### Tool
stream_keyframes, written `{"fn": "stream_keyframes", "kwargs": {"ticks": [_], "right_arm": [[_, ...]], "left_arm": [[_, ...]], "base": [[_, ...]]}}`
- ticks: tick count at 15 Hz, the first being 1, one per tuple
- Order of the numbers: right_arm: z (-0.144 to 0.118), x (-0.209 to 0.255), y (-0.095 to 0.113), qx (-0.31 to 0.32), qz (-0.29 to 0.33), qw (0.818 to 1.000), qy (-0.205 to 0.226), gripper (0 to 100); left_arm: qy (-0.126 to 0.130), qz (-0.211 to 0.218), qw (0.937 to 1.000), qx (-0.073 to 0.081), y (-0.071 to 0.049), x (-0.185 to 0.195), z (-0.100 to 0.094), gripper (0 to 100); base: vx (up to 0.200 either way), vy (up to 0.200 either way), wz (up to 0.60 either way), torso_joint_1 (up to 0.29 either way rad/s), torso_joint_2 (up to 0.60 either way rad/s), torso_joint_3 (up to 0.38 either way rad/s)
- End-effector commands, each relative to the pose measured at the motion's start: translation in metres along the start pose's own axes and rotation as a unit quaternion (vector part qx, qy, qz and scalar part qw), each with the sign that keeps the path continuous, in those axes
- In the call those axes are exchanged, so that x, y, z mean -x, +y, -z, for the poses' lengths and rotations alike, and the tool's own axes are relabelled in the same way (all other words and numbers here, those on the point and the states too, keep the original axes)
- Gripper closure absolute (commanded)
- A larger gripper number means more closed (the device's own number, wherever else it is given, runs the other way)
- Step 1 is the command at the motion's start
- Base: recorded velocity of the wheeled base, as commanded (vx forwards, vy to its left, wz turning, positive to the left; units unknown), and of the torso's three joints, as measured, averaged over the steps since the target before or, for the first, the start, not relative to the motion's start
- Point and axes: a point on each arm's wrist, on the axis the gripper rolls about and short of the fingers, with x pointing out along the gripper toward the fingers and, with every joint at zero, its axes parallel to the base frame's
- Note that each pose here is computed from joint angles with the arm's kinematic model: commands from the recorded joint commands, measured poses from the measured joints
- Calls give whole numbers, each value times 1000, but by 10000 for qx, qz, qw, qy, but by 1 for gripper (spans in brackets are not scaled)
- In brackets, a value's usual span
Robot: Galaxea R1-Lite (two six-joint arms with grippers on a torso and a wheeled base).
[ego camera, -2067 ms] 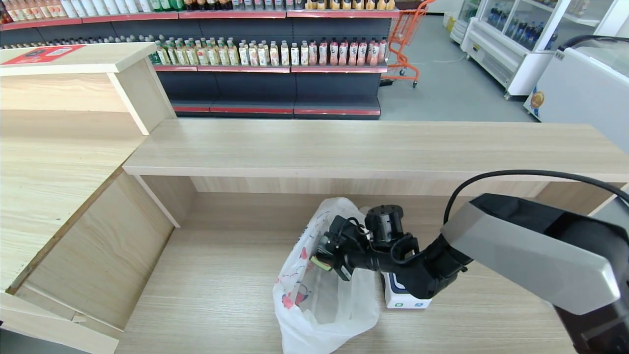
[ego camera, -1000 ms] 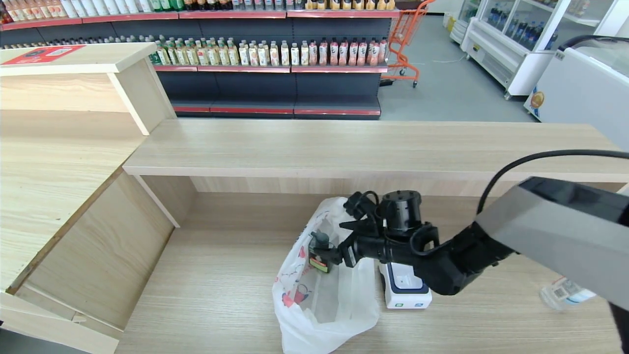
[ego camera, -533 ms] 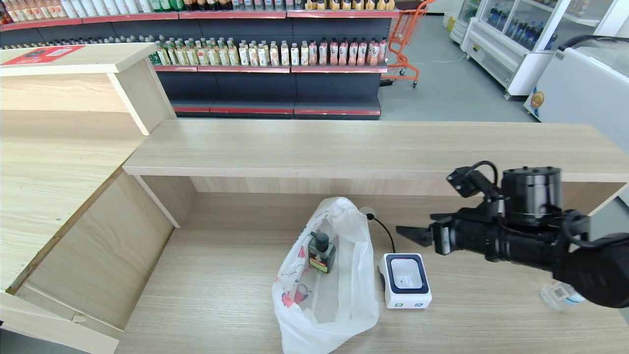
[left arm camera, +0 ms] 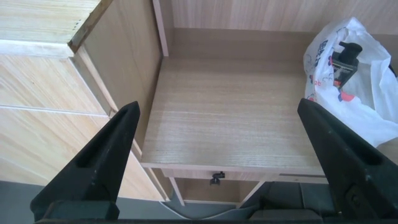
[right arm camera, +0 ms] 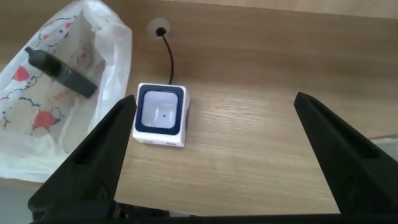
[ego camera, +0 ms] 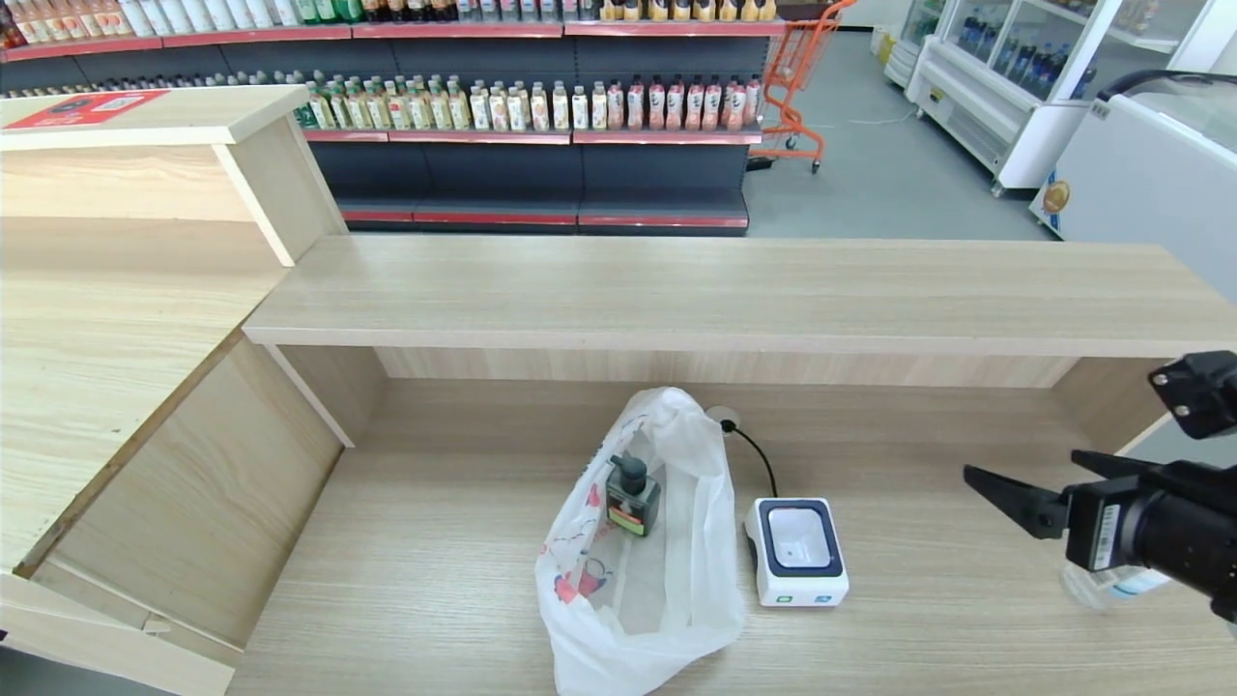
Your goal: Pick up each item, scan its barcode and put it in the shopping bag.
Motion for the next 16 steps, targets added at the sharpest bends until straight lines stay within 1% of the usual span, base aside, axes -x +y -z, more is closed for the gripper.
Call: {"fn": "stream_keyframes", "kwargs": {"ticks": [1,2,4,6,8,12,15,16], "right_arm": [[2,22,-4,-60,248,9993,-289,0],[4,28,-6,-88,454,9984,-339,0],[16,35,-6,-89,531,9981,-285,0],[25,49,-7,-102,669,9970,-381,0],[31,58,-9,-126,991,9939,-458,0],[30,64,-10,-129,1044,9934,-457,0],[30,65,-10,-125,1036,9936,-434,0],[30,64,-10,-123,1021,9938,-427,0]], "left_arm": [[-2,-1,10000,1,0,0,0,0],[-2,-1,10000,1,0,0,0,0],[-2,-1,10000,1,0,0,0,0],[-2,-1,10000,1,0,0,0,0],[-2,-1,10000,-7,0,0,0,0],[-2,-1,10000,1,0,0,0,0],[-2,-1,10000,-22,0,0,0,0],[-2,-1,10000,-14,0,0,0,0]], "base": [[0,0,0,0,0,0],[0,0,0,0,0,0],[0,0,0,0,0,0],[0,0,0,0,0,0],[0,0,0,0,0,0],[-200,0,0,6,6,1],[-200,0,0,-14,-5,4],[0,0,0,0,0,0]]}}
